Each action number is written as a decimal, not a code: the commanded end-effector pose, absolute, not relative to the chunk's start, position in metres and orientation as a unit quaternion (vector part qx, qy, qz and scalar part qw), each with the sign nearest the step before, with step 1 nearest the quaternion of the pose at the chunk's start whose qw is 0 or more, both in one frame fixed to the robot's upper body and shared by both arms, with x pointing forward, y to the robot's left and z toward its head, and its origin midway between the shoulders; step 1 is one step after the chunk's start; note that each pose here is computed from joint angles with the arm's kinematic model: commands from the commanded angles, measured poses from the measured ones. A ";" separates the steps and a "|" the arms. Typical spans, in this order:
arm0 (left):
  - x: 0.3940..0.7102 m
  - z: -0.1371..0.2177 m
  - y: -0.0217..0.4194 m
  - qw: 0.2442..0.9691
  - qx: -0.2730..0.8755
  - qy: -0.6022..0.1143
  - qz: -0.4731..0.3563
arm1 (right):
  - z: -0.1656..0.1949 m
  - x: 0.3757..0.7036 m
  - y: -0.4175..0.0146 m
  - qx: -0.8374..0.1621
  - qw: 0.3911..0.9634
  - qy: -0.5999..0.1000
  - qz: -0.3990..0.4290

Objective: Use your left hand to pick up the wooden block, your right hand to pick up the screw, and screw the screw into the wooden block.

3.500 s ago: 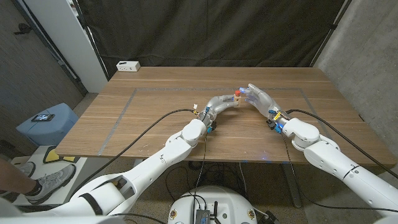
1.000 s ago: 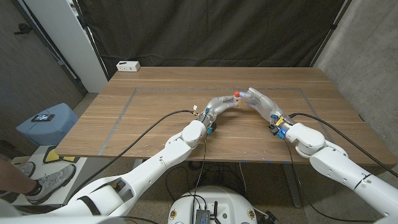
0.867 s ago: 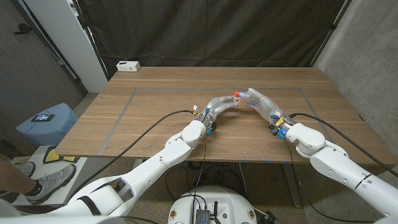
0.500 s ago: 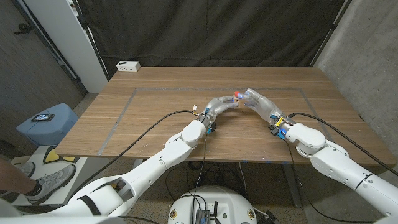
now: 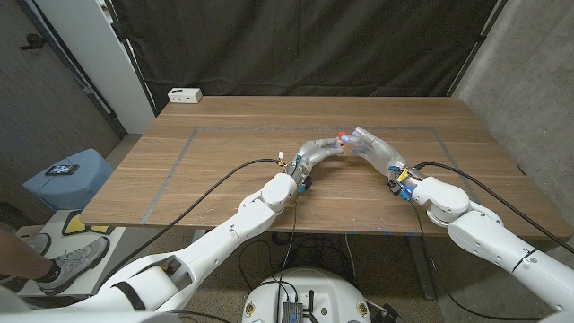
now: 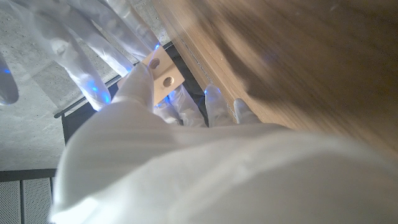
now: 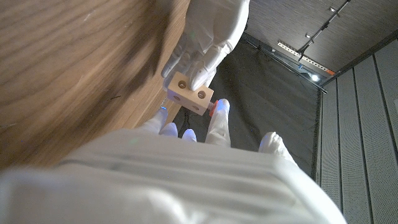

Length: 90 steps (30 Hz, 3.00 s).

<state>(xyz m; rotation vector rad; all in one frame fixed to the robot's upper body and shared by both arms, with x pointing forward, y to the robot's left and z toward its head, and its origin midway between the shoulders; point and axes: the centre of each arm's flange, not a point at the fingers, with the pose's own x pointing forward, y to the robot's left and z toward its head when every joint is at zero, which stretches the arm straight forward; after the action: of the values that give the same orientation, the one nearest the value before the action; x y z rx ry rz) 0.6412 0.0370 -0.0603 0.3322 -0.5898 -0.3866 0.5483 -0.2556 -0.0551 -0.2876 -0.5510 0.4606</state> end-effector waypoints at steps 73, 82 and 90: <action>0.637 -0.060 0.034 0.921 0.171 -0.293 -0.191 | -0.057 0.571 -0.264 -0.123 0.929 -0.267 0.223; 0.637 -0.060 0.034 0.922 0.170 -0.292 -0.191 | -0.059 0.567 -0.265 -0.122 0.930 -0.268 0.219; 0.636 -0.060 0.035 0.921 0.170 -0.293 -0.190 | -0.060 0.564 -0.265 -0.125 0.929 -0.272 0.217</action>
<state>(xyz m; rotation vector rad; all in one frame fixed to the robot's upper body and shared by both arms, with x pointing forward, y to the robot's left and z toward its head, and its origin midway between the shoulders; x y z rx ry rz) 0.6363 0.0337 -0.0600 0.3497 -0.6013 -0.3937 0.5683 -0.2644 -0.0593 -0.2517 -0.5463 0.4521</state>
